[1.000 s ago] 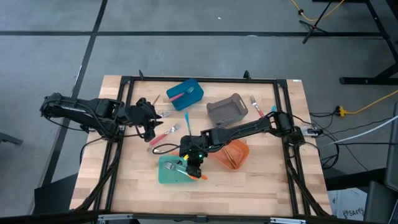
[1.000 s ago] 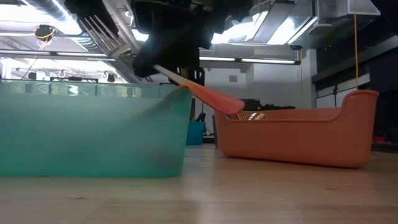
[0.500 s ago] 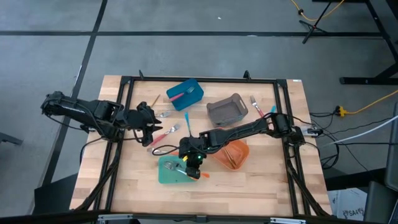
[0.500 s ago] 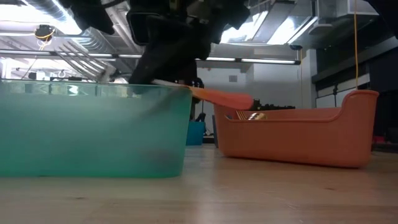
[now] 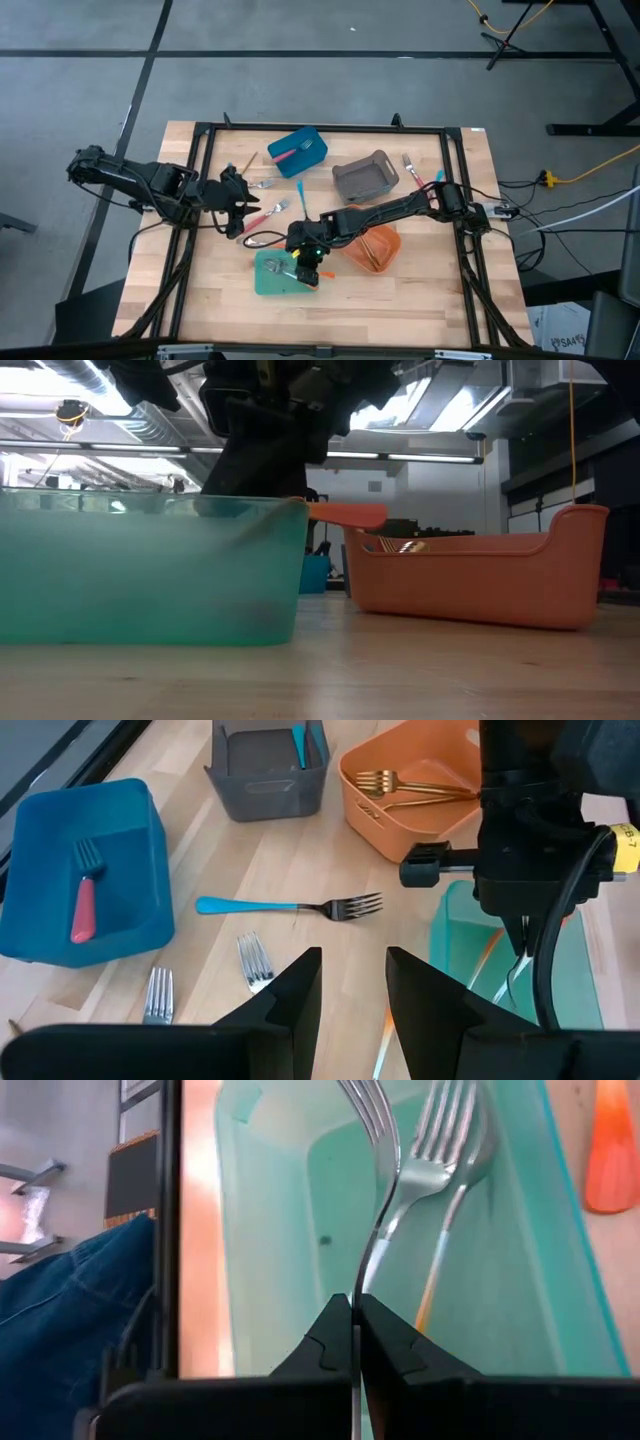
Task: Sort silverware by color (type)
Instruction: Put the orange fork into the green bin, then put the pink fork into the blue bin
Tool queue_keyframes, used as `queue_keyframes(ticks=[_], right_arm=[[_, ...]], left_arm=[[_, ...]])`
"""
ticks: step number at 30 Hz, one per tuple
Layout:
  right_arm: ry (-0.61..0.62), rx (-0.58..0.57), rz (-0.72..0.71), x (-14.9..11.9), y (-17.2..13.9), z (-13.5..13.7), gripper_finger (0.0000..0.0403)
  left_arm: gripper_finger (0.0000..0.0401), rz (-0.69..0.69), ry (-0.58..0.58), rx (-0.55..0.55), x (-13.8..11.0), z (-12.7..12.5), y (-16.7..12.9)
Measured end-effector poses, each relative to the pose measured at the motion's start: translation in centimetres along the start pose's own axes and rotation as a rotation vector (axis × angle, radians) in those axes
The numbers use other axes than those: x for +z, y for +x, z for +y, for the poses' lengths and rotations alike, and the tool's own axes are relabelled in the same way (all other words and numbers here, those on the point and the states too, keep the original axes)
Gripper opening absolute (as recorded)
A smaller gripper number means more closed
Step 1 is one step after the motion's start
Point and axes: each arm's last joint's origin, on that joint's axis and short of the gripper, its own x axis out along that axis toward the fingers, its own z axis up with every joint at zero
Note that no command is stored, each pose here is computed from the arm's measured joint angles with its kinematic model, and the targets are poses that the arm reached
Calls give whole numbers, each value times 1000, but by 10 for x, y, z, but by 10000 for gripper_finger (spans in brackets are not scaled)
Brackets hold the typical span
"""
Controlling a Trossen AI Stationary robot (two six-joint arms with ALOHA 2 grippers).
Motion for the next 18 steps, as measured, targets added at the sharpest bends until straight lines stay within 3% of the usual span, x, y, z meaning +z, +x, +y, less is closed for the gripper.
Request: queue_keyframes(ticks=[18], right_arm=[[-9, -7, -6, 0, 0, 0, 63]], left_arm=[[108, 0, 1, 1, 0, 0, 0]])
